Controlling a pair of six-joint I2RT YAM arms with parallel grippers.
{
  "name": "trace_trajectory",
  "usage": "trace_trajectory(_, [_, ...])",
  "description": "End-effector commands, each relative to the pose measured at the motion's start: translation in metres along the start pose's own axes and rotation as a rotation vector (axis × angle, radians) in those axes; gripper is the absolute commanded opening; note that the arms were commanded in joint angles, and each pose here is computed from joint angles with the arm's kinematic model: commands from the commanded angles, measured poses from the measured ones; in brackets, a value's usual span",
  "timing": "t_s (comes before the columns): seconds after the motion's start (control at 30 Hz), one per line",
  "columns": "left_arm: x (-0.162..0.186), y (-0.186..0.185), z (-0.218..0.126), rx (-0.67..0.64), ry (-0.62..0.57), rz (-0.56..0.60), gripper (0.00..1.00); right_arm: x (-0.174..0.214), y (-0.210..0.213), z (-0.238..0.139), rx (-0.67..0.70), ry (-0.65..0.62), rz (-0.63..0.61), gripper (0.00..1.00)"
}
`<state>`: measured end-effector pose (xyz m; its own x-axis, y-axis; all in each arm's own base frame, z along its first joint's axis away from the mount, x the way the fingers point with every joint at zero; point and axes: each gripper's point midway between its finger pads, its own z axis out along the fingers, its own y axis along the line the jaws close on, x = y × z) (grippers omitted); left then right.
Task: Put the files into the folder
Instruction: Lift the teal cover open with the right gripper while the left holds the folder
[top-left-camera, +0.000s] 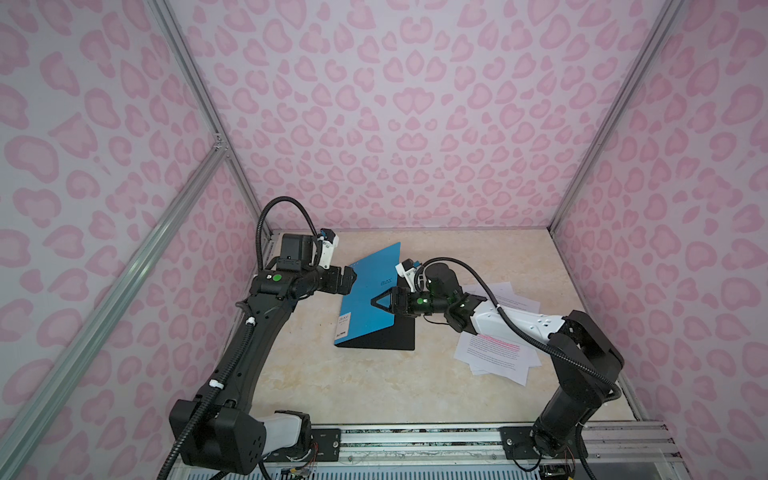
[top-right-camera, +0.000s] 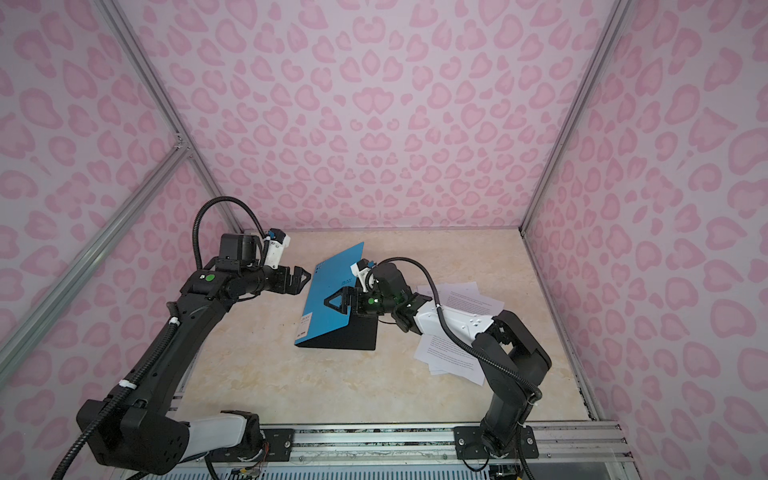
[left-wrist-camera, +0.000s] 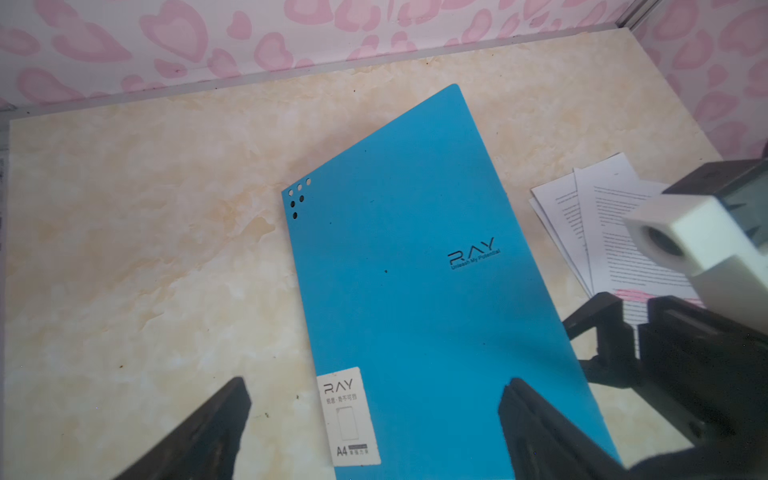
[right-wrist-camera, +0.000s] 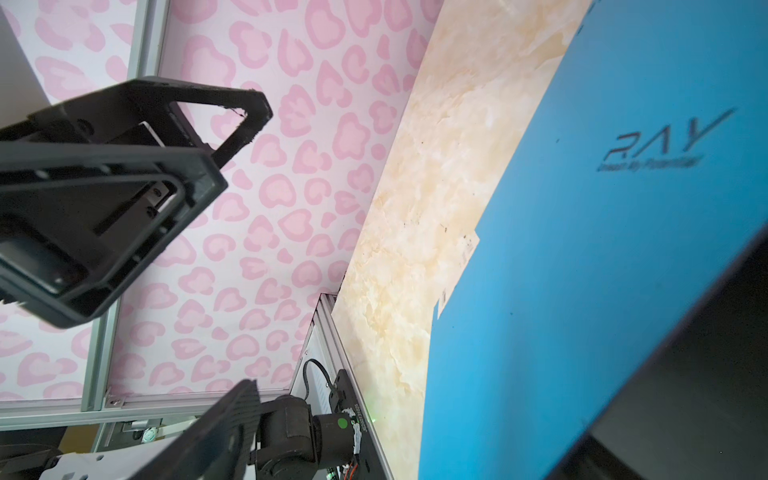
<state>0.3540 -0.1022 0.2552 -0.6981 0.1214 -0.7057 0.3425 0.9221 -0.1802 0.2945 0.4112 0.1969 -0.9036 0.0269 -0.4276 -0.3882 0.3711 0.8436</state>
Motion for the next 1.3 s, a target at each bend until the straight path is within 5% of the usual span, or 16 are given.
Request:
trace_trajectory(0.0, [-0.006, -0.011, -0.003, 0.090, 0.001, -0.081, 0.98, -0.007, 0.015, 0.010, -0.027, -0.028, -0.026, 0.95])
trace_trajectory(0.3, [-0.034, -0.006, -0.002, 0.150, -0.019, -0.187, 0.98, -0.017, 0.060, 0.041, -0.143, -0.076, -0.055, 0.95])
trace_trajectory(0.77, [-0.027, 0.004, 0.023, 0.167, 0.080, -0.272, 0.97, -0.023, 0.093, 0.070, -0.246, -0.101, -0.056, 0.95])
trace_trajectory(0.97, [-0.021, 0.025, 0.023, 0.040, 0.099, -0.275, 1.00, -0.020, 0.095, 0.081, -0.263, -0.087, -0.043, 0.95])
trace_trajectory(1.27, [-0.009, 0.051, 0.022, -0.108, 0.122, -0.243, 0.84, -0.014, 0.098, 0.093, -0.293, -0.049, -0.030, 0.95])
